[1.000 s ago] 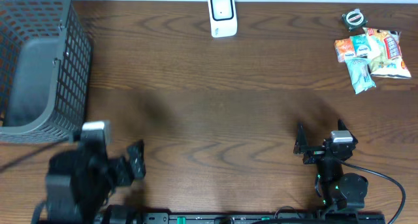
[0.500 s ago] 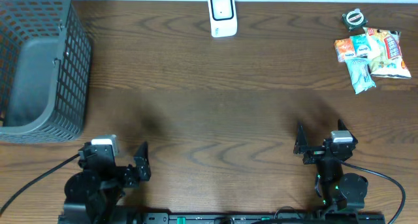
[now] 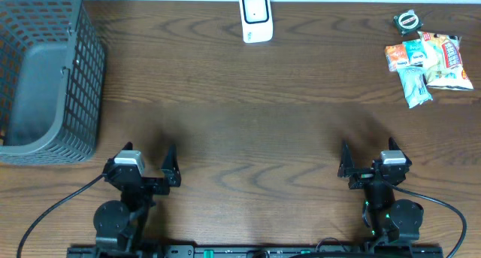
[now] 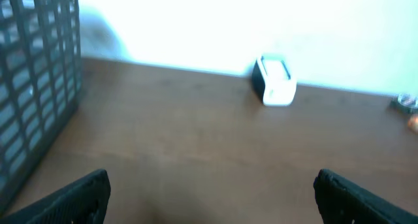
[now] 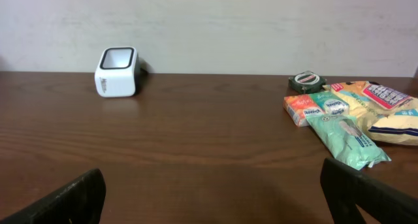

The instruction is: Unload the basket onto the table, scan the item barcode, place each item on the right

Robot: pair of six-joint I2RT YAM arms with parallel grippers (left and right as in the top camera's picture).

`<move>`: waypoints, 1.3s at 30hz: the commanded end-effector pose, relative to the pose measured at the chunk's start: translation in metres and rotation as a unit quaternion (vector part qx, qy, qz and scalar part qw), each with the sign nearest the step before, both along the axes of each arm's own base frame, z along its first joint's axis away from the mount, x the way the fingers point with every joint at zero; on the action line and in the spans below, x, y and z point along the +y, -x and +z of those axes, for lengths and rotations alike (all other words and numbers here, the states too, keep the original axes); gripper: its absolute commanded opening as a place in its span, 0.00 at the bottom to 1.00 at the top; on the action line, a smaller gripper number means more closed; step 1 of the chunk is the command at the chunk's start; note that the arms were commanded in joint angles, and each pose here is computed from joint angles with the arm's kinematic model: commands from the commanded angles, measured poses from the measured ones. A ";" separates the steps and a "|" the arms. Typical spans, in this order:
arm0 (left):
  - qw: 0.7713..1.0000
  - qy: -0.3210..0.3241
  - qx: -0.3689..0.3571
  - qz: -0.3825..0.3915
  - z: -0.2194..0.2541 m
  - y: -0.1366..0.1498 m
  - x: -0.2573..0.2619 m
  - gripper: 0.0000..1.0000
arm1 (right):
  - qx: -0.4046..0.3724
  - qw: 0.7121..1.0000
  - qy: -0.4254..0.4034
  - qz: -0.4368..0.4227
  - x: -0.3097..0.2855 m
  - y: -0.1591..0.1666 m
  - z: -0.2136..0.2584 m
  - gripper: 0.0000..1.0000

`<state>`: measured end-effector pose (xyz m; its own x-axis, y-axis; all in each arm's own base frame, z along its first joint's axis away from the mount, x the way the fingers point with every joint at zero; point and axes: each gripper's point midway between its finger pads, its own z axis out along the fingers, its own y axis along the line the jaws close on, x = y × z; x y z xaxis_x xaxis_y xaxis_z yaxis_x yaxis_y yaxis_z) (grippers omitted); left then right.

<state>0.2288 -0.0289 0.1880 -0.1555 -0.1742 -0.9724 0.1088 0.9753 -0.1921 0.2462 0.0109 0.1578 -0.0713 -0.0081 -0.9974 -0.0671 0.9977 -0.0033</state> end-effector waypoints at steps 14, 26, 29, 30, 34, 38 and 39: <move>0.993 -0.035 -0.111 0.006 0.006 -0.016 0.001 0.98 | 0.000 1.000 0.000 0.002 0.001 0.000 0.000 0.99; 0.996 -0.084 -0.031 -0.016 -0.037 -0.015 -0.003 0.98 | 0.000 1.000 0.000 0.002 0.001 0.000 0.000 0.99; 0.999 -0.047 -0.003 0.019 -0.047 -0.015 0.008 0.98 | 0.000 1.000 0.000 0.002 0.001 0.000 0.000 0.99; 0.999 -0.038 0.004 0.028 -0.050 -0.015 0.010 0.98 | 0.000 1.000 0.000 0.002 0.001 0.000 0.000 0.99; 0.999 -0.036 0.005 0.029 -0.051 -0.014 0.011 0.98 | 0.000 1.000 0.000 0.002 0.001 0.000 -0.001 0.99; 0.999 -0.045 0.005 0.028 -0.051 -0.014 0.011 0.98 | 0.000 1.000 0.000 0.002 0.001 0.000 0.000 0.99; 0.998 -0.047 0.005 0.028 -0.051 -0.014 0.011 0.98 | 0.000 1.000 0.000 0.002 0.001 0.000 0.000 0.99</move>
